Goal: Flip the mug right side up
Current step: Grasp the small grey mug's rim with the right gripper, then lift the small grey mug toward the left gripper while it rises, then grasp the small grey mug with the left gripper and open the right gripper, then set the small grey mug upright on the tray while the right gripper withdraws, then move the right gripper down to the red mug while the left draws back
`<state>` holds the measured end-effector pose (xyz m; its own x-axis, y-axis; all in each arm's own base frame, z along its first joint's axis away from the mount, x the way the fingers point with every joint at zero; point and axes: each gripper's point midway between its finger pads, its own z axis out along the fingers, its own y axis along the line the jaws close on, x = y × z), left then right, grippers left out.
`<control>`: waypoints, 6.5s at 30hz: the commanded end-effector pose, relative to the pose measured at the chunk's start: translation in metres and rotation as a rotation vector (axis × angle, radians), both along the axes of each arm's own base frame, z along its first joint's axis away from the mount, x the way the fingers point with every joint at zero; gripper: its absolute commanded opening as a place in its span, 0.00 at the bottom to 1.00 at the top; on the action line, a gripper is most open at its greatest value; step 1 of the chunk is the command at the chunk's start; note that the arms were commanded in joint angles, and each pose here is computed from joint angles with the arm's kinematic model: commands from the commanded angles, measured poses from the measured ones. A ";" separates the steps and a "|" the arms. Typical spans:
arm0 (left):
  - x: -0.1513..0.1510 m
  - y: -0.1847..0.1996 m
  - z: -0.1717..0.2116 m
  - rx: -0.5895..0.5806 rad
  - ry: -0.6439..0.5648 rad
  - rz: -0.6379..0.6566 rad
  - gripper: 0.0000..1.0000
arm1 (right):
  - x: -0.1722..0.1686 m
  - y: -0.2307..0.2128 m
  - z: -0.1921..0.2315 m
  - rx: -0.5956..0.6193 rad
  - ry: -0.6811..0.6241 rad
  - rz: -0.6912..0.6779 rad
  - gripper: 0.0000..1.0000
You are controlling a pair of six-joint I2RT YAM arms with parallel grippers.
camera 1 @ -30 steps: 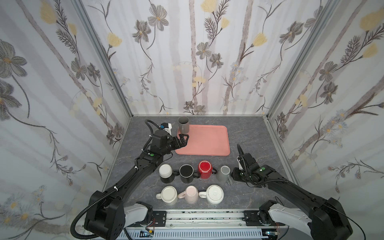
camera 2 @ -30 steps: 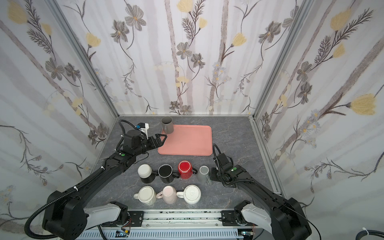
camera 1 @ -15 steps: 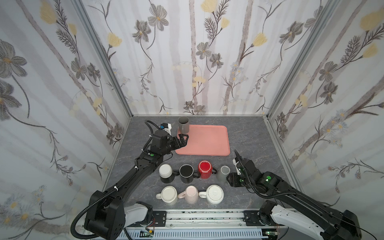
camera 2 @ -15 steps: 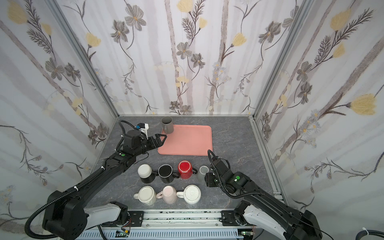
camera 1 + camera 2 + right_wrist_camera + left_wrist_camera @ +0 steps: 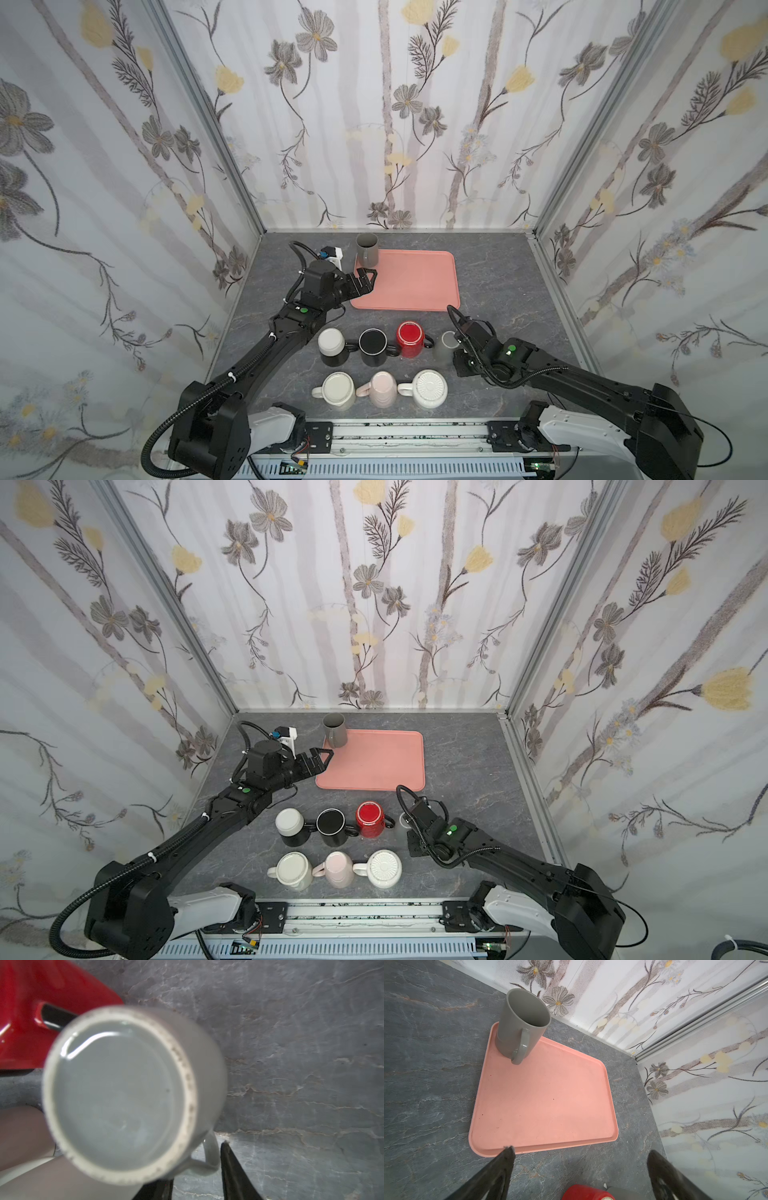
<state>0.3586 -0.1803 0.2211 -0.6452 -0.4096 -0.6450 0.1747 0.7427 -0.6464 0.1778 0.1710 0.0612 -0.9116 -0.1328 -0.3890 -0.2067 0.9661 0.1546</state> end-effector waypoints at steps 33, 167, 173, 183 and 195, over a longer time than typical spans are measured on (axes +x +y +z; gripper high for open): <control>-0.011 -0.018 0.048 -0.156 -0.148 -0.105 1.00 | 0.086 0.049 0.167 0.203 -0.514 0.019 0.00; 0.162 -0.111 -0.037 0.485 0.065 0.045 0.53 | 0.128 -0.019 0.217 0.489 -0.716 -0.256 0.81; 0.119 -0.114 0.033 0.243 -0.097 -0.024 0.64 | 0.122 -0.013 0.196 0.467 -0.673 -0.195 0.83; 0.027 -0.083 0.103 -0.015 -0.305 -0.095 1.00 | 0.103 0.011 0.150 0.457 -0.504 -0.030 0.83; -0.030 -0.028 0.092 -0.033 -0.363 -0.001 1.00 | 0.056 0.081 0.064 0.256 -0.260 0.354 0.82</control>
<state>0.3269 -0.2154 0.3078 -0.4117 -0.4044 -0.8167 0.4106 0.7177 -0.5624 0.2415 0.2409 0.1337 -0.7300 -0.1651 -0.6633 -0.4953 0.7964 0.3469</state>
